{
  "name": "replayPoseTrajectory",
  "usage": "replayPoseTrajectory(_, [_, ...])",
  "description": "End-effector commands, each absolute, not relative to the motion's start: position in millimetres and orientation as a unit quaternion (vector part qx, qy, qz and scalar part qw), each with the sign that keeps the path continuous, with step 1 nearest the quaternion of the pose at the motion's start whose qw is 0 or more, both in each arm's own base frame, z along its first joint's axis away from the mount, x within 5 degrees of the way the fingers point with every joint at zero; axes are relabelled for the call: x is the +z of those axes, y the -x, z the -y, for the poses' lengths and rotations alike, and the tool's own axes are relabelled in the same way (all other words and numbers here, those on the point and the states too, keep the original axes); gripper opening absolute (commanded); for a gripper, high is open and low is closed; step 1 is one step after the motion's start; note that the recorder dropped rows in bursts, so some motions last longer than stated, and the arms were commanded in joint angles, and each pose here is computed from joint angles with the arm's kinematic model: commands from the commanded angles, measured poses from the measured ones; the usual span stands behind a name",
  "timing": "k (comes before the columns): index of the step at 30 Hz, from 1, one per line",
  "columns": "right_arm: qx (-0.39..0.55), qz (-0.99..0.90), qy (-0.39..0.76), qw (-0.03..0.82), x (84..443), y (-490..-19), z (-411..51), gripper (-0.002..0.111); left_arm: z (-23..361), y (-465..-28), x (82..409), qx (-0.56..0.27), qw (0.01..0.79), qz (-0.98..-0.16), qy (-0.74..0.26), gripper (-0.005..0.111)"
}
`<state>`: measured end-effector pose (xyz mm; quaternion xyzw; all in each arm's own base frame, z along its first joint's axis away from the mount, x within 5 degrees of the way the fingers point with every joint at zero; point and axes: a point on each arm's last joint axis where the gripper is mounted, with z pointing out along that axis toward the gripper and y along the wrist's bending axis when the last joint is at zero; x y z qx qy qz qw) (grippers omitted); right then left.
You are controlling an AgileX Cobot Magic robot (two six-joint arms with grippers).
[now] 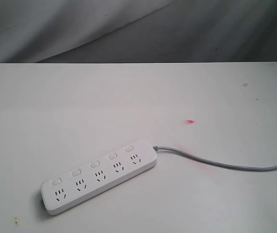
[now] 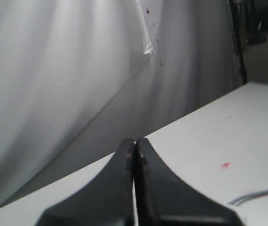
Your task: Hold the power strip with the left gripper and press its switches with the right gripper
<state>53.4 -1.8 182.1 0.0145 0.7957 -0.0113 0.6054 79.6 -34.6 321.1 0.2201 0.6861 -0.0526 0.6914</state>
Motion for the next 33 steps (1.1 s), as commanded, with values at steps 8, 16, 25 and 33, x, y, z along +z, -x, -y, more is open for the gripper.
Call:
replayPoseTrajectory(8, [-0.012,-0.791,-0.018,0.612,182,-54,2,0.0,29,-62,336,-0.132,0.744,-0.649,-0.095,0.001])
replayPoseTrajectory(16, [-0.012,-0.791,-0.018,0.612,182,-54,2,0.0,16,-56,346,-0.134,0.736,-0.663,0.014,0.001])
replayPoseTrajectory(25, [-0.012,-0.791,-0.018,0.612,182,-54,2,0.0,7,-44,346,-0.077,0.745,-0.661,0.035,0.001])
replayPoseTrajectory(33, [-0.012,-0.791,-0.018,0.612,182,-54,2,0.0,5,-41,341,-0.074,0.727,-0.681,0.049,0.001])
